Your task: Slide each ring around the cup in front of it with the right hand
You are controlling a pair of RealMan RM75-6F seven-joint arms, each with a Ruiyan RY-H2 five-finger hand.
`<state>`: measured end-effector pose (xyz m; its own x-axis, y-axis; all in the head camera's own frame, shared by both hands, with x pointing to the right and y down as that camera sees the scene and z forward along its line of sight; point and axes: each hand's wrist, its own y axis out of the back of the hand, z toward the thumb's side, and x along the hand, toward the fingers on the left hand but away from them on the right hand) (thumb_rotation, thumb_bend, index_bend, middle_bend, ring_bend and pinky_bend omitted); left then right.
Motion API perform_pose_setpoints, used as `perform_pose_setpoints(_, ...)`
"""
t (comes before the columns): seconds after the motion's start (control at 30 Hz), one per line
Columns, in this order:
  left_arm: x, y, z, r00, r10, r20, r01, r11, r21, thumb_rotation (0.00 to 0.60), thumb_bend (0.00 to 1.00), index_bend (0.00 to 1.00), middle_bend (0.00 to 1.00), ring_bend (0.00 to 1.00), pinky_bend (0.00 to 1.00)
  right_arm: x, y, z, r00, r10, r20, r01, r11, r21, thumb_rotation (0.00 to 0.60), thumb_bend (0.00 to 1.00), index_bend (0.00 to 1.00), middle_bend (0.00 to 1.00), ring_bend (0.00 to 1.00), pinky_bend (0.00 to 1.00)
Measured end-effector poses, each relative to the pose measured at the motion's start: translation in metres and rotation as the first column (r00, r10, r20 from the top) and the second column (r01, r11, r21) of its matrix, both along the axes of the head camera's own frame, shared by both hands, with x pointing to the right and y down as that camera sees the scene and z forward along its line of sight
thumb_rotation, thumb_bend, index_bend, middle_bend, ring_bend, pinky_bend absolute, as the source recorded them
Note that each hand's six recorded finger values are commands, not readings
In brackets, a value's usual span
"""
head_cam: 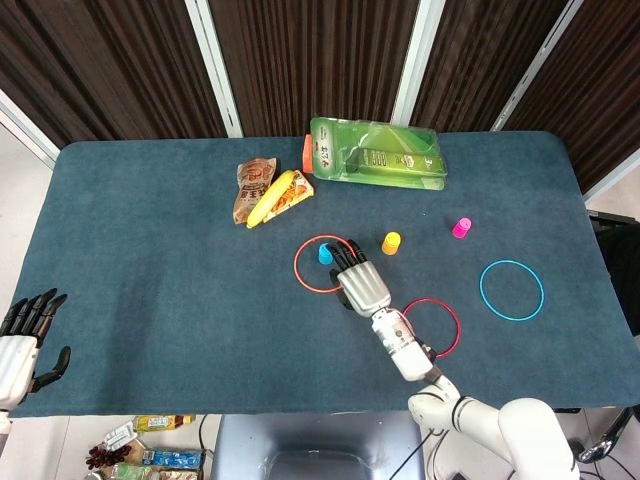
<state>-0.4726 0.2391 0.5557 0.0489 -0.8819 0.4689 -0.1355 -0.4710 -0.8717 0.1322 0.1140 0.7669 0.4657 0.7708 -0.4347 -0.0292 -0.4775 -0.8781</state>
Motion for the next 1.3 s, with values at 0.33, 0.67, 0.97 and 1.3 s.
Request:
perform_pose_setpoints(0.33, 0.000, 0.001, -0.002, 1.000, -0.002, 0.000, 0.002, 1.000, 0.008, 0.600, 0.47, 0.00, 0.00, 0.00, 0.00, 0.018, 0.006, -0.025, 0.999, -0.013, 0.042, 0.012, 1.000, 0.019, 0.600, 0.48, 0.30, 0.07, 0.00, 0.00)
perform_pose_setpoints(0.67, 0.004, 0.003, -0.002, 1.000, 0.008, 0.006, -0.008, 1.000, 0.011, 0.600, 0.47, 0.00, 0.00, 0.00, 0.00, 0.101, 0.052, -0.103, 0.996, -0.040, 0.083, 0.039, 0.999, 0.021, 0.600, 0.47, 0.44, 0.08, 0.00, 0.00)
perform_pose_setpoints(0.97, 0.011, 0.004, 0.003, 1.000, 0.029, 0.011, -0.029, 1.000, 0.000, 0.600, 0.47, 0.00, 0.00, 0.00, 0.00, 0.175, 0.104, -0.122, 1.000, -0.011, -0.007, 0.010, 0.999, -0.043, 0.600, 0.47, 0.51, 0.07, 0.00, 0.00)
perform_pose_setpoints(1.3, 0.012, 0.003, 0.007, 0.999, 0.032, 0.018, -0.032, 0.999, -0.011, 0.600, 0.47, 0.00, 0.00, 0.00, 0.00, 0.210, 0.134, -0.073, 0.996, -0.011, -0.088, -0.002, 0.989, -0.148, 0.600, 0.47, 0.55, 0.07, 0.00, 0.00)
